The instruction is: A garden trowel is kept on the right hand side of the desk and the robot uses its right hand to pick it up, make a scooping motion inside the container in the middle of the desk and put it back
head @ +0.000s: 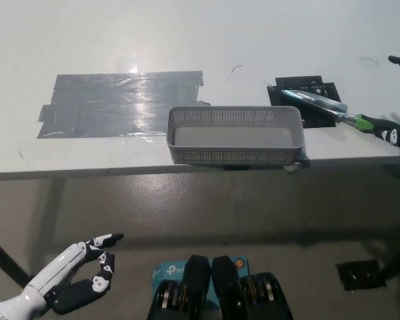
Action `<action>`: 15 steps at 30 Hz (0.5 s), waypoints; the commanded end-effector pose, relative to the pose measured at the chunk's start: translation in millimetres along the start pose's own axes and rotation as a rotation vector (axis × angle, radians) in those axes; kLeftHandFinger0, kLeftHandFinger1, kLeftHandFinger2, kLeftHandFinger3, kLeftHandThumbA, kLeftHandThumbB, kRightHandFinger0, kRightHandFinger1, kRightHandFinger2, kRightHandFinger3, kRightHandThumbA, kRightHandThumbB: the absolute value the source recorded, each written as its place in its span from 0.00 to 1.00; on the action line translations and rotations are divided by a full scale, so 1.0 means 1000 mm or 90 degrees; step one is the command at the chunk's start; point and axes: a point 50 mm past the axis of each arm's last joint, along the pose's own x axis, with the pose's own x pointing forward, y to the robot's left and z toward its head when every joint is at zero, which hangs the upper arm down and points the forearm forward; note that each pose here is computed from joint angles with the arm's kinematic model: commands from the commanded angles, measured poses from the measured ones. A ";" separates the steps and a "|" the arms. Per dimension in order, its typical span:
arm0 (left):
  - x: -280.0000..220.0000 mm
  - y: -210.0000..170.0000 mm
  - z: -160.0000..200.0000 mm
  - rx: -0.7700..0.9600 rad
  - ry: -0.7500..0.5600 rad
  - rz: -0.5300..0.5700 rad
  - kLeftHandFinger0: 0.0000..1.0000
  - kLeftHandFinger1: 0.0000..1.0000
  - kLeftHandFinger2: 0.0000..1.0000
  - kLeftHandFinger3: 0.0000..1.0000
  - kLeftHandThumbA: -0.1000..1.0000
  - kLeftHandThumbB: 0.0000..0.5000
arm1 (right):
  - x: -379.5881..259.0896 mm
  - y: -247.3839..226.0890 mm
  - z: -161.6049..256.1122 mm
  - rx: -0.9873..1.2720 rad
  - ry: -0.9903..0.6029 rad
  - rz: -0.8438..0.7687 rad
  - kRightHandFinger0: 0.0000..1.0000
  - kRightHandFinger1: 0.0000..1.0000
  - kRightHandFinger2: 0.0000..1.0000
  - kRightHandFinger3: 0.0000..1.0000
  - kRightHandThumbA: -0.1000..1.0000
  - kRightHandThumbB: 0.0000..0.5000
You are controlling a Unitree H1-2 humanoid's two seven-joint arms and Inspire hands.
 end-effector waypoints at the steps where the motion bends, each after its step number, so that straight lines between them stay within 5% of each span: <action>1: -0.005 0.007 0.007 0.017 -0.007 -0.001 0.97 1.00 1.00 1.00 1.00 0.60 | 0.033 -0.023 -0.018 -0.028 0.065 0.028 1.00 1.00 1.00 1.00 1.00 1.00; 15: -0.003 0.007 0.010 0.029 -0.011 -0.009 0.98 1.00 1.00 1.00 1.00 0.60 | 0.072 0.028 -0.056 0.010 0.131 0.166 1.00 1.00 1.00 1.00 1.00 1.00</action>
